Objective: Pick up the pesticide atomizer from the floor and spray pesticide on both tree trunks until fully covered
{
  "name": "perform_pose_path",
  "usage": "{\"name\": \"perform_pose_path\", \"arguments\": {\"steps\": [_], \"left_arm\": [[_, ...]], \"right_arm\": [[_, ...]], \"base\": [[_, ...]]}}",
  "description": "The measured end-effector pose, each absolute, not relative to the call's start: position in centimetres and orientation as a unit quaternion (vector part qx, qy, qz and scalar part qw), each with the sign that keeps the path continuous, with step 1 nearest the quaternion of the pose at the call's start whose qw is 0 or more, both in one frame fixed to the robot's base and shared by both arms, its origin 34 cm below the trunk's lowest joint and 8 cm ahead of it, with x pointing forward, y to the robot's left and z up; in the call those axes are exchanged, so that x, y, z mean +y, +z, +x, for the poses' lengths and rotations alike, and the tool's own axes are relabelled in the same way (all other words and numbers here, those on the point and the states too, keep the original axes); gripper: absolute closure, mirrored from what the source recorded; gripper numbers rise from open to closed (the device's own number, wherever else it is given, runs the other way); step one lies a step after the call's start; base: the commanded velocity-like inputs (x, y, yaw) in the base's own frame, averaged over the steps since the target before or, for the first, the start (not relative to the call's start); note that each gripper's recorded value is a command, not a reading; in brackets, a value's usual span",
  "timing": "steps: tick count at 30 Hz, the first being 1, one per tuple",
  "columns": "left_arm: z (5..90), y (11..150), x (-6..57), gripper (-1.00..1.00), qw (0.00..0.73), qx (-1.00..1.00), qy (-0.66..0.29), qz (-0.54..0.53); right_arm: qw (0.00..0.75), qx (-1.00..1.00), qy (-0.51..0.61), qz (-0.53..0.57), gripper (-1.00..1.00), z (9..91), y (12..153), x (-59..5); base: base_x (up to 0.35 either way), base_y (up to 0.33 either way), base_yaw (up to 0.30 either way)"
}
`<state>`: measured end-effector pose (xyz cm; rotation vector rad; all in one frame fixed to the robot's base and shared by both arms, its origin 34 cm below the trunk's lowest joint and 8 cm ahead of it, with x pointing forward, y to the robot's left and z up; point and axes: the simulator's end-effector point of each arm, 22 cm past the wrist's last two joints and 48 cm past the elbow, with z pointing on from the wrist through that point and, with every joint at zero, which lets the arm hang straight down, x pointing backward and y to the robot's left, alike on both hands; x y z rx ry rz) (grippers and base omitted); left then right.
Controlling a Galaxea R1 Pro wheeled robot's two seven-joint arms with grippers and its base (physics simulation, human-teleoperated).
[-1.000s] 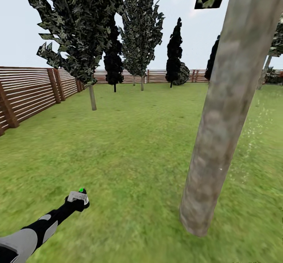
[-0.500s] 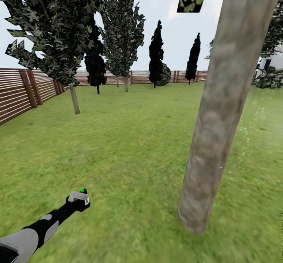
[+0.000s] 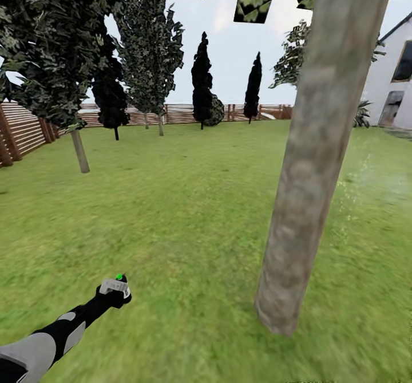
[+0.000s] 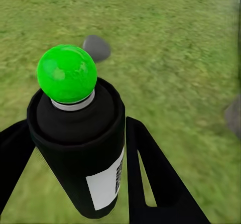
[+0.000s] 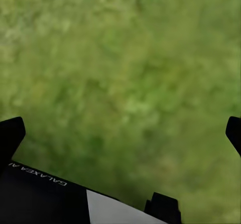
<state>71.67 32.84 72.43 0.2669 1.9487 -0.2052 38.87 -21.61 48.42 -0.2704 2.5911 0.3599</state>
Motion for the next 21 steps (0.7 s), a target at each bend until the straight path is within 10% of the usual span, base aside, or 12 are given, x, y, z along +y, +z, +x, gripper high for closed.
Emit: {"name": "perform_pose_path", "arguments": {"steps": [21], "left_arm": [[71.76,73.00,32.73,1.00,0.554,0.820,-0.087,0.113]], "right_arm": [[0.258,0.952,0.132,-0.100,-1.00,39.19,48.67,-21.60]], "base": [[0.164,0.345,-0.274]]}}
